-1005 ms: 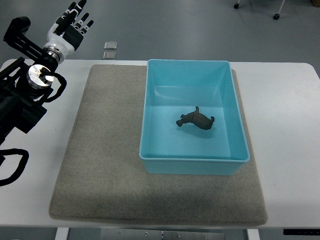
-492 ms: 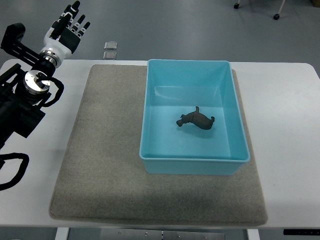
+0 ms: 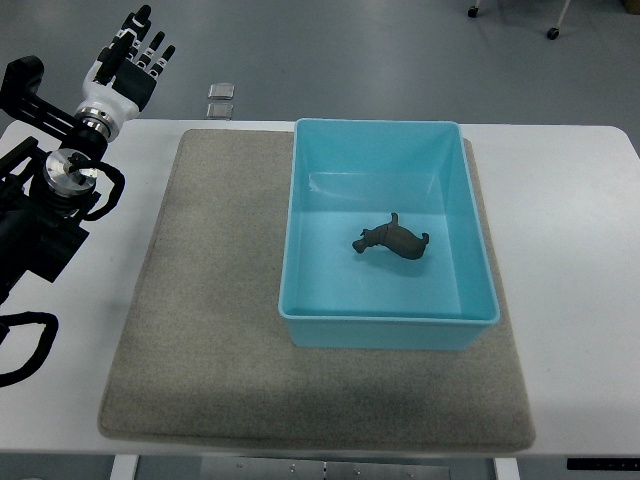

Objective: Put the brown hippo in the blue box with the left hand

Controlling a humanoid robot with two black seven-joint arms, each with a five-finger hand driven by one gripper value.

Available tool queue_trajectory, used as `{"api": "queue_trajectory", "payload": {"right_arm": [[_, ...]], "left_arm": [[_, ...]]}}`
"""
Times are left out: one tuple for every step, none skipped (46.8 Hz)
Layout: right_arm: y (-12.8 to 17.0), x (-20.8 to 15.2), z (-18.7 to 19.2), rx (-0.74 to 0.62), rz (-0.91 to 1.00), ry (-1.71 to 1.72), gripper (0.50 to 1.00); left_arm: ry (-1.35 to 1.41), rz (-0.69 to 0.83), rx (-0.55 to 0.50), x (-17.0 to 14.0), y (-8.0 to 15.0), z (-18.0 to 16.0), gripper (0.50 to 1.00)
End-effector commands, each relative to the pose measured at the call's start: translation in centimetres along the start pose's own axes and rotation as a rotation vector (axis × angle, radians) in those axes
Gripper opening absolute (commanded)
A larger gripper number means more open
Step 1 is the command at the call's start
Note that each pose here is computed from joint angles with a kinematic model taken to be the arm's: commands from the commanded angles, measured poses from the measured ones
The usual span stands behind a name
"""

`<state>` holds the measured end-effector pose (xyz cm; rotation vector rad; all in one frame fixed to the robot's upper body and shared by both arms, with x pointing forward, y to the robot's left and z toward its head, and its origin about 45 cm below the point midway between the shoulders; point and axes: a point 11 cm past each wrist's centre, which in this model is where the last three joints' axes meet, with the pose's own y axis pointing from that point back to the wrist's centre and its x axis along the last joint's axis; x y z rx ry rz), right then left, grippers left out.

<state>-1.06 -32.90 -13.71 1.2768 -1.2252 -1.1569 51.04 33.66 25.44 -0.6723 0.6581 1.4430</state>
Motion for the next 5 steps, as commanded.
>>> {"api": "queue_trajectory", "payload": {"right_arm": [[0.02, 0.19, 0.03, -0.003, 0.008, -0.002, 0.936], [0.02, 0.19, 0.04, -0.003, 0.007, -0.001, 0.936], [0.02, 0.18, 0.22, -0.006, 0.007, 0.0, 0.936], [0.03, 0.18, 0.31, -0.008, 0.007, 0.0, 0.936], [0.04, 0.15, 0.58, -0.012, 0.006, -0.002, 0.936]], "left_arm": [[-0.001, 0.0, -0.003, 0.01, 0.0, 0.04, 0.994], [-0.001, 0.0, -0.005, 0.01, 0.0, 0.05, 0.994], [-0.001, 0.0, -0.005, 0.01, 0.0, 0.05, 0.994], [-0.001, 0.0, -0.005, 0.01, 0.0, 0.05, 0.996], [-0.001, 0.0, -0.005, 0.01, 0.0, 0.05, 0.994]]}}
